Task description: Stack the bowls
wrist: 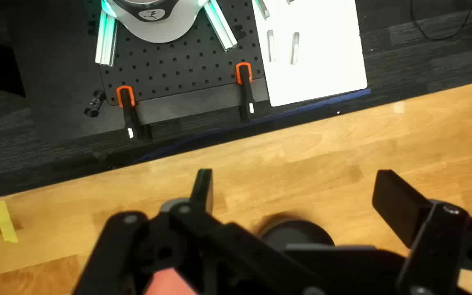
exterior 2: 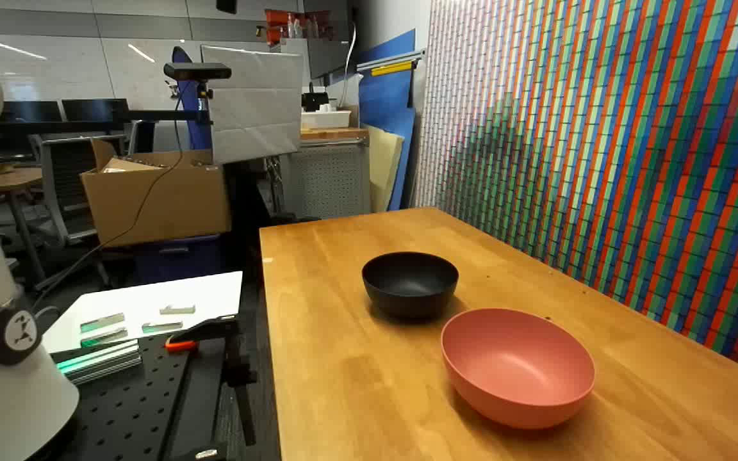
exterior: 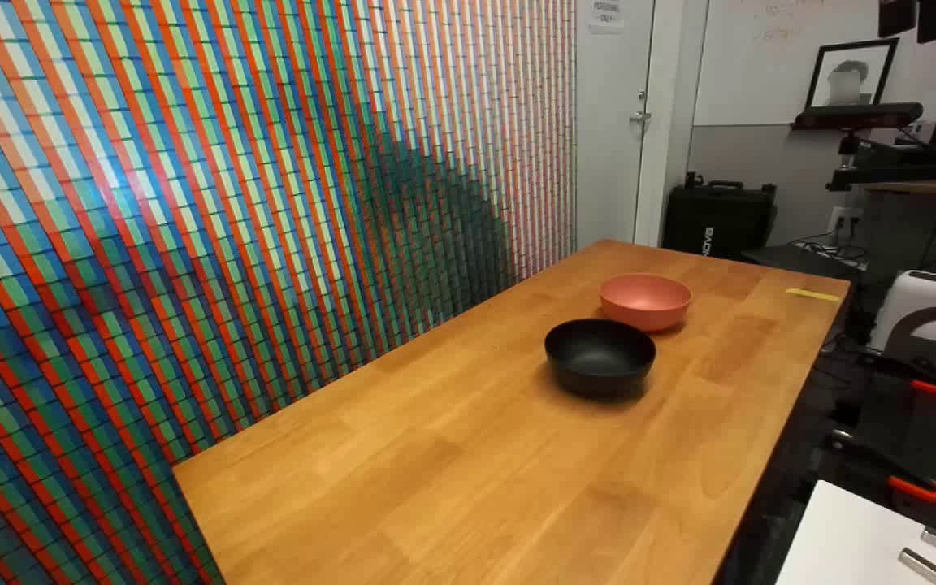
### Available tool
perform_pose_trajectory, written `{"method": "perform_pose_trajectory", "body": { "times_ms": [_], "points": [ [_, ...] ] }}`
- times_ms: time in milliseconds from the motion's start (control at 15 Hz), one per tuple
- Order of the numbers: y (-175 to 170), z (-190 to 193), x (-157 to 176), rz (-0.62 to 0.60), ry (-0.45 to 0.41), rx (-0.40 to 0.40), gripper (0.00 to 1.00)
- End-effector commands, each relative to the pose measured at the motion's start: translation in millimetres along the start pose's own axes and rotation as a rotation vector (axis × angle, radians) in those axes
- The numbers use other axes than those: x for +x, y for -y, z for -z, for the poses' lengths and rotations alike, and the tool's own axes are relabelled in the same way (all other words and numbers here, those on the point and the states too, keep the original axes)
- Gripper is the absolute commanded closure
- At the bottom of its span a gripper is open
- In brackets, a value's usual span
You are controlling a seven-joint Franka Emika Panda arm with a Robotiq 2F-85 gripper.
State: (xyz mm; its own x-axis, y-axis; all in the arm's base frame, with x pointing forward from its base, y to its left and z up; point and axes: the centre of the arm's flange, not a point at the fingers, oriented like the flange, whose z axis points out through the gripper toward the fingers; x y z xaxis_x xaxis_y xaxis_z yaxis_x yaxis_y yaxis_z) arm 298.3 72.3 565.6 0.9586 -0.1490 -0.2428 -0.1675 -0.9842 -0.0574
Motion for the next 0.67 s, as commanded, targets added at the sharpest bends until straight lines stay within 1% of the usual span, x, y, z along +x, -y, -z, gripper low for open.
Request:
{"method": "perform_pose_trajectory", "body": {
  "times_ms": [0, 133, 267, 333, 467, 600],
  "points": [
    [0.1, 0.6, -0.1, 0.0, -0.002, 0.0, 0.0],
    [7.2, 6.3, 13.2, 0.005, -0.036, 0.0, 0.0],
    [23.4, 10.7, 34.4, 0.024, -0.109, -0.013, 0.0],
    [37.2, 11.8, 49.5, 0.033, -0.138, -0.025, 0.0],
    [66.2, 10.0, 75.1, 0.061, -0.225, -0.043, 0.0],
    [102.4, -2.1, 104.4, 0.091, -0.267, -0.055, 0.0]
  ]
}}
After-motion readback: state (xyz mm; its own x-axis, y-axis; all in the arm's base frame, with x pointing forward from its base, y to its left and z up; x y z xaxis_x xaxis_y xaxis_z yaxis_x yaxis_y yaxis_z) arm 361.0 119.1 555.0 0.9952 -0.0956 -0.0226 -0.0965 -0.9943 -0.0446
